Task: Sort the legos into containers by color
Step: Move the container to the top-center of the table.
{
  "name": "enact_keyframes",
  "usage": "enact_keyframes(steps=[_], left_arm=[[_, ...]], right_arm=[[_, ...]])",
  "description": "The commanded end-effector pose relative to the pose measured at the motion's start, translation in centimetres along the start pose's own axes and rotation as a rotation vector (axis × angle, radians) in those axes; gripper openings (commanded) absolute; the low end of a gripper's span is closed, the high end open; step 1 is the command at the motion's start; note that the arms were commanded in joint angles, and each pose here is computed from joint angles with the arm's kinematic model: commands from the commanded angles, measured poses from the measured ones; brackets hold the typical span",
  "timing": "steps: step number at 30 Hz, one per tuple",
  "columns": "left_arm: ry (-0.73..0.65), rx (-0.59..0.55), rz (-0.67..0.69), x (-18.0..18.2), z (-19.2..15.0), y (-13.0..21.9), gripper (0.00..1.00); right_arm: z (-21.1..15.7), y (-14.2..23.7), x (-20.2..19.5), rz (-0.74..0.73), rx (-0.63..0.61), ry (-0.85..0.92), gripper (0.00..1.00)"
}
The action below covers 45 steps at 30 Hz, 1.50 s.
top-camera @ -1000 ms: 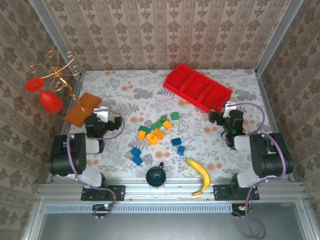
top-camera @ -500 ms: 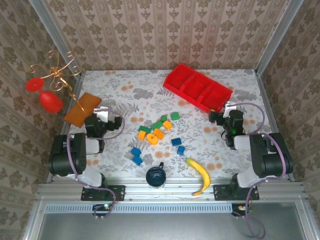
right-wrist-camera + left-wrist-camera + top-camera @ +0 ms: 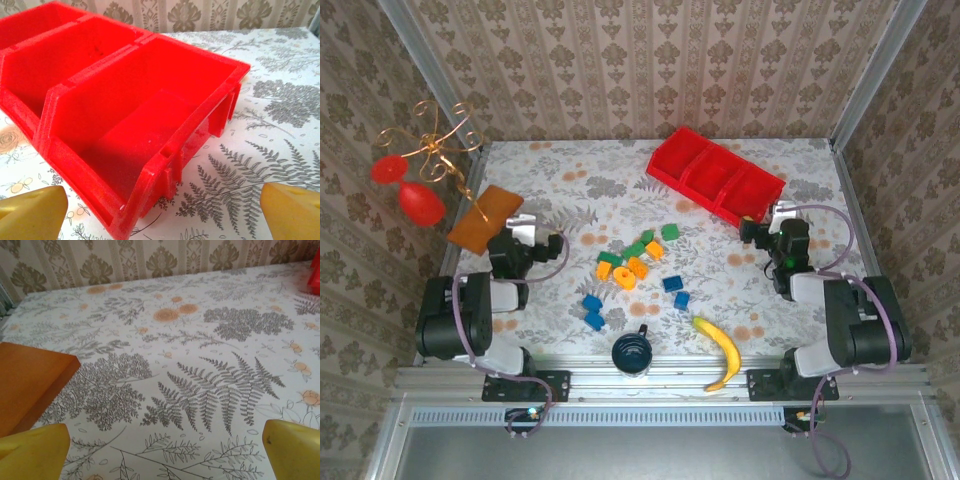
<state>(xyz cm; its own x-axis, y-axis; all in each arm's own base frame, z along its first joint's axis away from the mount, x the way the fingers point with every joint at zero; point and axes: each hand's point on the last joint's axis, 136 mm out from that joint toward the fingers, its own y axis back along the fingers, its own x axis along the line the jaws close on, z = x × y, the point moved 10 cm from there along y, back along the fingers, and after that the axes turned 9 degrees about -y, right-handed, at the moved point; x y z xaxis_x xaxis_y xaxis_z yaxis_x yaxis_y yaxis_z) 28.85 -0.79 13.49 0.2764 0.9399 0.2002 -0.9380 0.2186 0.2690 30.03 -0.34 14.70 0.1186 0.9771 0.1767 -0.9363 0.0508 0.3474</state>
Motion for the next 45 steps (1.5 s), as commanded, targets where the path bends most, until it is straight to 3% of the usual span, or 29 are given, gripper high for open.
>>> enact_keyframes(steps=[1, 5, 12, 22, 28, 38, 45], left_arm=[[-0.001, -0.03, 0.021, 0.5, 1.5, 0.7, 1.0], [0.0, -0.036, 0.048, 0.8, 2.6, 1.5, 1.0], [0.039, -0.034, 0.134, 1.1, 5.2, 2.9, 1.0], [0.218, 0.014, 0.177, 0.7, 8.1, 4.6, 1.0], [0.298, -0.008, 0.184, 0.4, 8.5, 5.6, 1.0], [0.344, -0.022, 0.151, 0.0, 8.1, 5.6, 1.0], [0.352, -0.003, 0.132, -0.1, 8.1, 5.1, 1.0]], right_arm=[[1.1, 0.6, -0.1, -0.054, -0.003, -0.01, 1.0], [1.9, 1.1, -0.3, -0.102, 0.002, -0.048, 1.0], [4.6, 1.0, 0.6, -0.224, 0.125, -0.17, 1.0], [7.1, -2.5, 6.6, -0.25, 0.282, -0.193, 0.89], [7.0, -5.8, 9.8, -0.247, 0.349, -0.187, 0.87], [5.3, -11.1, 11.0, -0.294, 0.434, -0.174, 0.84], [3.5, -13.4, 11.5, -0.274, 0.522, -0.148, 0.69]])
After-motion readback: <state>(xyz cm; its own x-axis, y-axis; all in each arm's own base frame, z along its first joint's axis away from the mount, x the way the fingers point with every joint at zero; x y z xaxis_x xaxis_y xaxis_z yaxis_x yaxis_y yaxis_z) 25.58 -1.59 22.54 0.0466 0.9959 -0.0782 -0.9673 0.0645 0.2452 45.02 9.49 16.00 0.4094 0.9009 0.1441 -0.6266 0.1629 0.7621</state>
